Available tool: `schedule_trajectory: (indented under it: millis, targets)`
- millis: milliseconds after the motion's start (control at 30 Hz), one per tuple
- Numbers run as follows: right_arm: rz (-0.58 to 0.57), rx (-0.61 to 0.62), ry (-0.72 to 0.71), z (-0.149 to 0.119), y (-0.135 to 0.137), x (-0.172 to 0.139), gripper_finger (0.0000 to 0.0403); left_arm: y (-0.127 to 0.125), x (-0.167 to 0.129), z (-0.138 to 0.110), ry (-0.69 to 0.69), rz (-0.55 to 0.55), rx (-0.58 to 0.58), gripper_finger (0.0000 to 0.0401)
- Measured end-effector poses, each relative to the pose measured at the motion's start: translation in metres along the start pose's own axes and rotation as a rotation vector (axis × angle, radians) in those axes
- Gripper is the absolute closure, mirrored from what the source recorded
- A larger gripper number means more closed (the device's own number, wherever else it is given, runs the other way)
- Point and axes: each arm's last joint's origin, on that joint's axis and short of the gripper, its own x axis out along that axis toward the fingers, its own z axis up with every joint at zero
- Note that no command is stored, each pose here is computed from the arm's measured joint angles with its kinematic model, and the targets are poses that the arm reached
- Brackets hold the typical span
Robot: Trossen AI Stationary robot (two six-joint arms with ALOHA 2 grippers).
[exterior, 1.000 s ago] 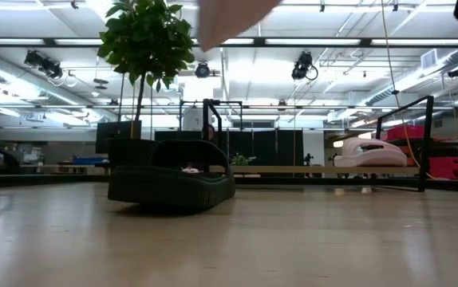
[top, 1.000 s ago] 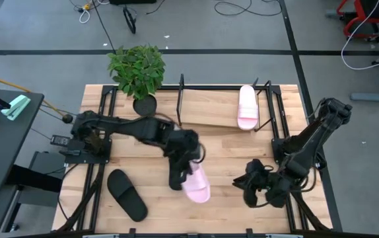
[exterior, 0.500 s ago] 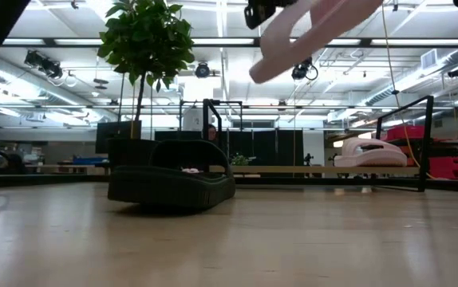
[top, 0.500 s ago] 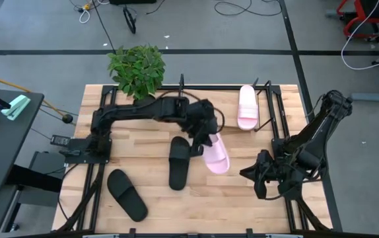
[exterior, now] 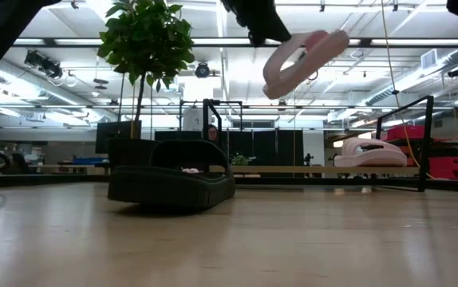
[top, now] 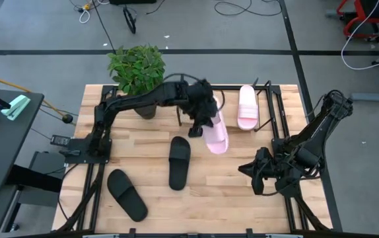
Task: Pick and place slides into the shelf
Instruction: Put the pink slide on the shelf
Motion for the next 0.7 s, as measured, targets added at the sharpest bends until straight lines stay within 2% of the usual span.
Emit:
schedule_trajectory:
  millis: [233,367,700]
  targets:
    - [-0.047,0.077,-0.036,0.011,-0.004,0.01,0.0361,0.027,-0.009,0.004,-0.113,0.088,0.119,0.04]
    - [-0.08,0.124,-0.062,0.018,-0.008,0.017,0.0361,0.037,-0.007,0.003,-0.147,0.081,0.198,0.0399]
    - [-0.1,0.202,-0.115,0.032,-0.01,0.028,0.036,0.054,0.016,-0.012,-0.091,0.059,0.339,0.0399]
